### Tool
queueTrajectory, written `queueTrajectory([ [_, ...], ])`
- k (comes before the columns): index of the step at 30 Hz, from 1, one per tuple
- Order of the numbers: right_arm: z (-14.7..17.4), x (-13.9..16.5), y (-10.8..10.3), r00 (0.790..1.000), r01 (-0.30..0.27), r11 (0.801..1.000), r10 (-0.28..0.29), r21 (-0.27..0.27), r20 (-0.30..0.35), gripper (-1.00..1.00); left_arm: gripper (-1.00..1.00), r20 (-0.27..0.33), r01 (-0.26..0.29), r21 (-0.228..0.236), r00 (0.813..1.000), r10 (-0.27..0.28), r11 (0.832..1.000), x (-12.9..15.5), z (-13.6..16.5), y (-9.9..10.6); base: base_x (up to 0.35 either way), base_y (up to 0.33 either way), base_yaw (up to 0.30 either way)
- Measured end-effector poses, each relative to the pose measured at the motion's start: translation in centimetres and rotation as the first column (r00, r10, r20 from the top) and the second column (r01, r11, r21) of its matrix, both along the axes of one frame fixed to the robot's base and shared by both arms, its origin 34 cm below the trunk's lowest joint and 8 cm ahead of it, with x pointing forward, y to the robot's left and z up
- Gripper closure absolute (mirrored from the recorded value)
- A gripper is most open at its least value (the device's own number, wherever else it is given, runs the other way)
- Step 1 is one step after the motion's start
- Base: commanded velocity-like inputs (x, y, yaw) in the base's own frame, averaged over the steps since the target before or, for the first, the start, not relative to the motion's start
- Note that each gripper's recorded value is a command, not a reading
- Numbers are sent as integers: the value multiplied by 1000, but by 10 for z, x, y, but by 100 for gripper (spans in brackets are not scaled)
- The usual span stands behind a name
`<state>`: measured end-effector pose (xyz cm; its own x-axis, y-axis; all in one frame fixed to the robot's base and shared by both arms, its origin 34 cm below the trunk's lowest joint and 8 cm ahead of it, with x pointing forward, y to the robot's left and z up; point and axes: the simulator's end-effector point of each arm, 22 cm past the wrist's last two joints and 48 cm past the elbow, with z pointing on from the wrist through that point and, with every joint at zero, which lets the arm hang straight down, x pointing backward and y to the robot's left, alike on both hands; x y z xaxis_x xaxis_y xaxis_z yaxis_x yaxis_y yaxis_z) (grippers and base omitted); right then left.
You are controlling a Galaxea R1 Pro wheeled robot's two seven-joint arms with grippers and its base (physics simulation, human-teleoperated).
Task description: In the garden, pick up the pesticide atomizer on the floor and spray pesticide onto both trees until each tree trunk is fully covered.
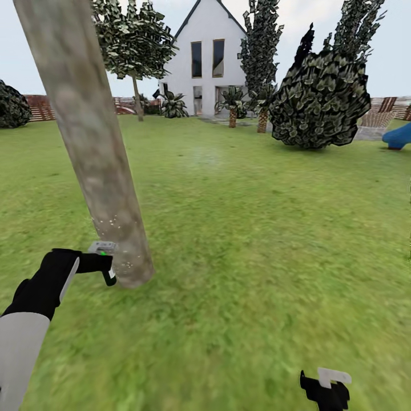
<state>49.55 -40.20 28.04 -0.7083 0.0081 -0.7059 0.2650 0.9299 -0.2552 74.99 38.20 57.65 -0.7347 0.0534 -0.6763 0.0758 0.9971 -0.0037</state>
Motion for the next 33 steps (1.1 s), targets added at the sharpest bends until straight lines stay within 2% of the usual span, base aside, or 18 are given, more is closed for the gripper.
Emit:
queueTrajectory([
  [6, 0, 0, 0, 1000, 0, 1000, 0, 0, -1, -100, 100, -17, -7, 5, 1000, 7, 1000, -3, -7, 3, 103, -257, 109],
  [13, 0, 0, 0, 1000, 0, 1000, 0, 0, 0, -100, 100, -79, -22, 3, 997, 22, 1000, -13, -32, 7, 202, -221, 219],
  [24, 1, -1, -4, 1000, 3, 1000, -3, -5, 0, -100, 100, -87, -25, 7, 996, 26, 1000, -15, -35, 8, 34, -267, 5],
  [33, 0, -1, -3, 1000, 3, 1000, -3, -4, 0, -100, 100, -88, -29, 9, 996, 29, 1000, -15, -36, 10, 168, -244, 38],
])
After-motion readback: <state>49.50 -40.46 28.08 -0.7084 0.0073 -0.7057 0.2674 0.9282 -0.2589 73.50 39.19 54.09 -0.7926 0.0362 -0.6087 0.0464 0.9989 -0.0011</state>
